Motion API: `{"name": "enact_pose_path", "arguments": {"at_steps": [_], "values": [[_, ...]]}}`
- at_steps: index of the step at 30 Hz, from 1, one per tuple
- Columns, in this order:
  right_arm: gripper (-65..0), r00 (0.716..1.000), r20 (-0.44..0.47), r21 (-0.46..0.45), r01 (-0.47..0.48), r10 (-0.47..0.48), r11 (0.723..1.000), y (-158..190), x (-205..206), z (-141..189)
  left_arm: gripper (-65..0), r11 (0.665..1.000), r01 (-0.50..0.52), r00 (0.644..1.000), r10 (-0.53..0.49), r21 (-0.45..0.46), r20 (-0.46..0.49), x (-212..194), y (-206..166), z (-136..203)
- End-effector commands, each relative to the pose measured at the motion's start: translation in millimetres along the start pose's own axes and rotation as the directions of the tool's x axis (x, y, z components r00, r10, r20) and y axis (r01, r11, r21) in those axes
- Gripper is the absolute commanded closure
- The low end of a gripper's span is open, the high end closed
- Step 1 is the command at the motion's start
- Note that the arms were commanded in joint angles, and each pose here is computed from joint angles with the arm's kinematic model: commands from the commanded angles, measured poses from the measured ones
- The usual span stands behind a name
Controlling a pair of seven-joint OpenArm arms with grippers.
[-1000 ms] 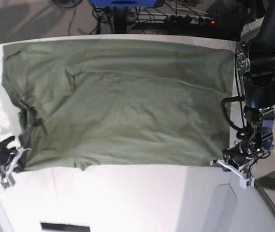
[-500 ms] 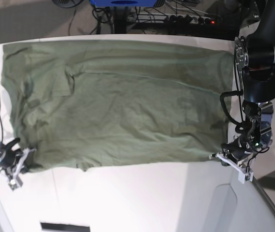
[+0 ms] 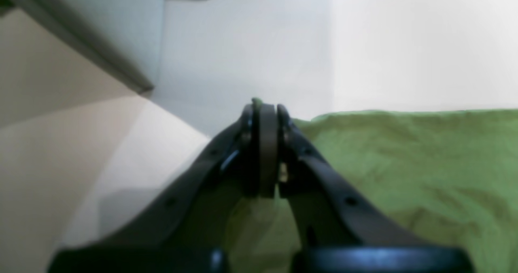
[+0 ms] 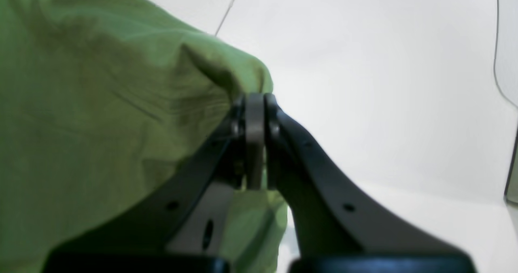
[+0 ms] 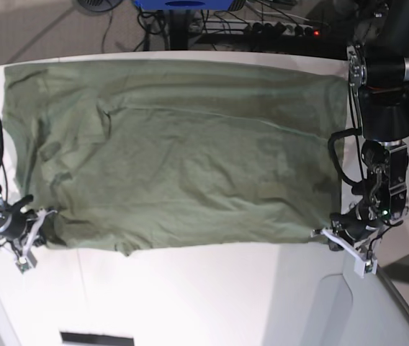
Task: Layout the t-shirt on the table in an organized manner, then fold the t-shirt properly
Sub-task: 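Pull the shirt side apart with both grippers to flatten it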
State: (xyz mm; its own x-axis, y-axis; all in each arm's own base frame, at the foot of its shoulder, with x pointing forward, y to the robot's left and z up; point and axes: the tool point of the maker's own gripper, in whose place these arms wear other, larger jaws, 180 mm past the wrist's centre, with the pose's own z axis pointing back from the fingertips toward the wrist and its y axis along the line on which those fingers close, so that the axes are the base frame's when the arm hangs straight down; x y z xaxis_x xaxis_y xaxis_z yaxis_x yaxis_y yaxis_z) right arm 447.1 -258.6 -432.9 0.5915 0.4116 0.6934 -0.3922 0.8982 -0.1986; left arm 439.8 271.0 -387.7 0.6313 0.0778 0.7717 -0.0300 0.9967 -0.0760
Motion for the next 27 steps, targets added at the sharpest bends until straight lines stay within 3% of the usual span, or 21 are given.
{"name": "enact_pose_path", "arguments": {"at_steps": [1, 6, 13, 18, 20, 24, 27], "values": [[-0.2, 0.997, 0.077, -0.041, 0.023, -0.019, 0.999, -22.4, 29.7, 6.3, 0.0, 1.000, 0.007, 0.998, -0.007, 0.012, 0.055, 22.0, 7.6, 4.5], [-0.2, 0.976, 0.153, -0.095, 0.168, -0.153, 0.981, -51.1, 40.4, 17.1, 0.0, 0.999, 0.021, 0.999, -0.023, 0.048, 0.048, 23.3, 28.8, 10.3], [-0.2, 0.981, 0.080, -0.098, 0.183, -0.176, 0.978, -49.3, 23.3, 16.2, 0.0, 0.998, 0.029, 0.999, -0.031, 0.057, 0.033, 13.8, 34.4, 12.9], [-1.2, 0.976, 0.087, -0.077, 0.206, -0.199, 0.976, -37.1, 23.1, 11.0, 0.0, 0.998, 0.034, 0.999, -0.034, 0.047, 0.013, 1.9, 29.1, 10.8], [-5.9, 0.963, 0.112, -0.080, 0.257, -0.247, 0.963, -39.5, 28.2, 11.3, 0.0, 0.999, 0.033, 0.999, -0.033, 0.042, 0.011, 0.2, 26.5, 9.9], [-23.3, 0.951, 0.054, -0.055, 0.308, -0.305, 0.950, -33.2, 39.2, 6.8, 0.0, 0.999, 0.035, 0.999, -0.035, 0.038, 0.008, -1.4, 23.1, 8.8], [-29.0, 0.947, 0.052, -0.020, 0.317, -0.315, 0.948, -22.6, 41.9, 3.1, 0.0, 0.999, 0.033, 0.999, -0.033, 0.036, 0.014, 0.5, 22.2, 9.2]]}}
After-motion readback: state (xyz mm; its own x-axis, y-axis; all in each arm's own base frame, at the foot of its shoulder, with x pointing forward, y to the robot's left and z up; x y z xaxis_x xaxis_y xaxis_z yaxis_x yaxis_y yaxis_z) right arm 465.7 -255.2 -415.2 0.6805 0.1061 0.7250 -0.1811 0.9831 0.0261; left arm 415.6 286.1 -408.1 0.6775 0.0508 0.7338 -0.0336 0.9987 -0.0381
